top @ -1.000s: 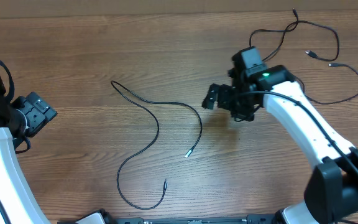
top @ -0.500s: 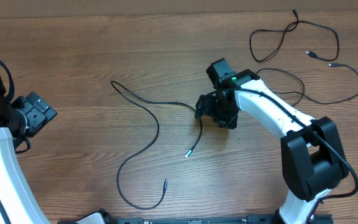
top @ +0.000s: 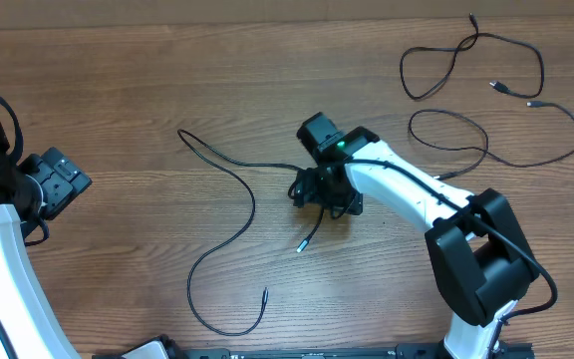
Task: Untangle cables
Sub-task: 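Move the right gripper left toward the cable at table center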
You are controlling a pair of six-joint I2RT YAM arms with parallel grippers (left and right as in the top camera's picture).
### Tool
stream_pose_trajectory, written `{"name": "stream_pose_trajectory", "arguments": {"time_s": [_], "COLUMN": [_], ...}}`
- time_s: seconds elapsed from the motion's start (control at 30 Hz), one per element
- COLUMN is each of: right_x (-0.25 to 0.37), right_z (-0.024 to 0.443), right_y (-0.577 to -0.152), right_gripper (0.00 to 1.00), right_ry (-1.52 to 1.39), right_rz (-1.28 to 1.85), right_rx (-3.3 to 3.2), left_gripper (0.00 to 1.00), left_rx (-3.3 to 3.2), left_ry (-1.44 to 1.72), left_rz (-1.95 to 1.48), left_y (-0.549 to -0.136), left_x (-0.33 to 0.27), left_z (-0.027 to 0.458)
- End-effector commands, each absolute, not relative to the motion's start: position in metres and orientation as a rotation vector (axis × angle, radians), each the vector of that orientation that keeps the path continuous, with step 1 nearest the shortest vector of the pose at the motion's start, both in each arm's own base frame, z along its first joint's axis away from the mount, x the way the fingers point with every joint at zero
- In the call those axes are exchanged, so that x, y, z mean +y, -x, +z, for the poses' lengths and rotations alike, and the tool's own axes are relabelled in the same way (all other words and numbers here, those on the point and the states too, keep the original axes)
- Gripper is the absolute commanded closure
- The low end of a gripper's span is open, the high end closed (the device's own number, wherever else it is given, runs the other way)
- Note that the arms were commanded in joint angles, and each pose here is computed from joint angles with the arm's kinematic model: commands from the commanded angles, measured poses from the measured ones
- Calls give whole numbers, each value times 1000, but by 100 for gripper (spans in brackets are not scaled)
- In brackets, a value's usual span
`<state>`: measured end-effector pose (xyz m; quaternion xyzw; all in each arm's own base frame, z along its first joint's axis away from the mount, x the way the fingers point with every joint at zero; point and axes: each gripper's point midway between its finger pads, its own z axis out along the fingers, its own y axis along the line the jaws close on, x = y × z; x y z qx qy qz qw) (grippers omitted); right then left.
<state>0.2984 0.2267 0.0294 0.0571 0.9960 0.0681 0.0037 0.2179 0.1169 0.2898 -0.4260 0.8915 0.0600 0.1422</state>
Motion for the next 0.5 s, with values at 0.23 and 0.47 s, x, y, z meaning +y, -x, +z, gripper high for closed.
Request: {"name": "stream_pose_trajectory", "arguments": {"time_s": [0.23, 0.47], "right_x": [218, 217], "right_z": [26, 21], "right_y": [-305, -304], "right_gripper": [30, 30], "right_ry": [-225, -225], "right_rz": [123, 111], "right_rx": [3078, 3088], "left_gripper": [1, 1], "left_rx": [2563, 2563], "left_ry": [1254, 1254], "left_rz": [170, 170], "left_y": [-217, -217], "left_x": [117, 117], "left_z": [289, 289]}}
